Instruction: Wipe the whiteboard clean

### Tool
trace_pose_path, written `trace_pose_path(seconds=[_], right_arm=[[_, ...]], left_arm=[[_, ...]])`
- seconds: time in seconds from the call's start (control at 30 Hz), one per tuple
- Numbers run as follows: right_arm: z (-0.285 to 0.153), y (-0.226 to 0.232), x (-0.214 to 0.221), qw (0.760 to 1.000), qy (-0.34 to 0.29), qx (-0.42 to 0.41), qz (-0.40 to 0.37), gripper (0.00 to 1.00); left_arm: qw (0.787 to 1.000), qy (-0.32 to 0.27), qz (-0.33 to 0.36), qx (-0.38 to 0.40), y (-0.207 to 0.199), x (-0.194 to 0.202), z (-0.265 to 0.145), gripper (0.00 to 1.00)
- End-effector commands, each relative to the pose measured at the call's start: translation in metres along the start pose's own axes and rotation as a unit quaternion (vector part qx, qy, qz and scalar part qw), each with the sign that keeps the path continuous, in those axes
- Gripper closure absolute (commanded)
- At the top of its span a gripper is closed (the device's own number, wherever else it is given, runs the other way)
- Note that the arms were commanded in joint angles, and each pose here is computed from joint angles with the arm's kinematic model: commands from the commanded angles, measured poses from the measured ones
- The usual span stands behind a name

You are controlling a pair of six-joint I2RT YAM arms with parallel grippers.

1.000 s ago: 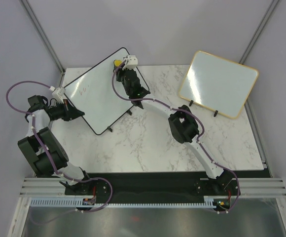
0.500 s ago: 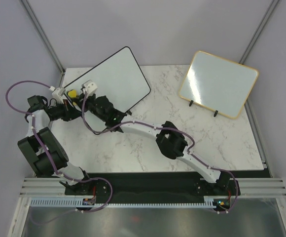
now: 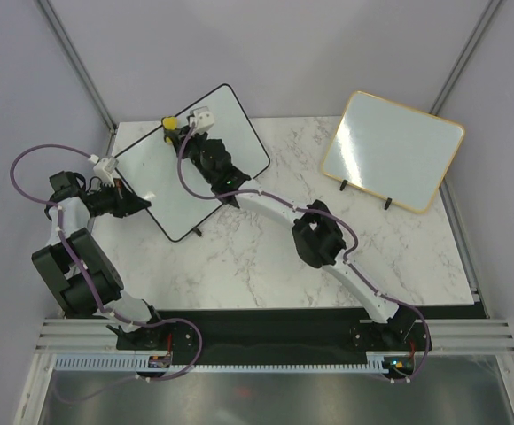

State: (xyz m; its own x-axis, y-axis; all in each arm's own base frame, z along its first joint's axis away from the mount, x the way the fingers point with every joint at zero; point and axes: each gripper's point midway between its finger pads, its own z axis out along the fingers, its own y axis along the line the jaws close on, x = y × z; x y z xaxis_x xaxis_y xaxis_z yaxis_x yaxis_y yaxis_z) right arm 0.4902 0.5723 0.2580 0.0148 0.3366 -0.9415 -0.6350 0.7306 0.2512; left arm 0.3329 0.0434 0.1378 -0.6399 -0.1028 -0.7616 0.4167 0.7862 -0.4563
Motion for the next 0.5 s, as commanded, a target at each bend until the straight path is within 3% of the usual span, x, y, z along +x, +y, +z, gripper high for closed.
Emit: trace_pose_path(seconds=[0.0, 0.47], right_arm=[[0.002, -0.023, 0.032, 0.999, 0.026, 0.033, -0.005, 1.00], [-0.027, 0.106, 0.060, 0.992, 0.026, -0.111, -0.047, 1.00]], left_arm=[[0.979, -0.001, 0.178, -0.097, 0.045, -0.026, -0.012, 0.98], [0.979, -0.001, 0.180, -0.098, 0.044, -0.028, -0.012, 0.98]])
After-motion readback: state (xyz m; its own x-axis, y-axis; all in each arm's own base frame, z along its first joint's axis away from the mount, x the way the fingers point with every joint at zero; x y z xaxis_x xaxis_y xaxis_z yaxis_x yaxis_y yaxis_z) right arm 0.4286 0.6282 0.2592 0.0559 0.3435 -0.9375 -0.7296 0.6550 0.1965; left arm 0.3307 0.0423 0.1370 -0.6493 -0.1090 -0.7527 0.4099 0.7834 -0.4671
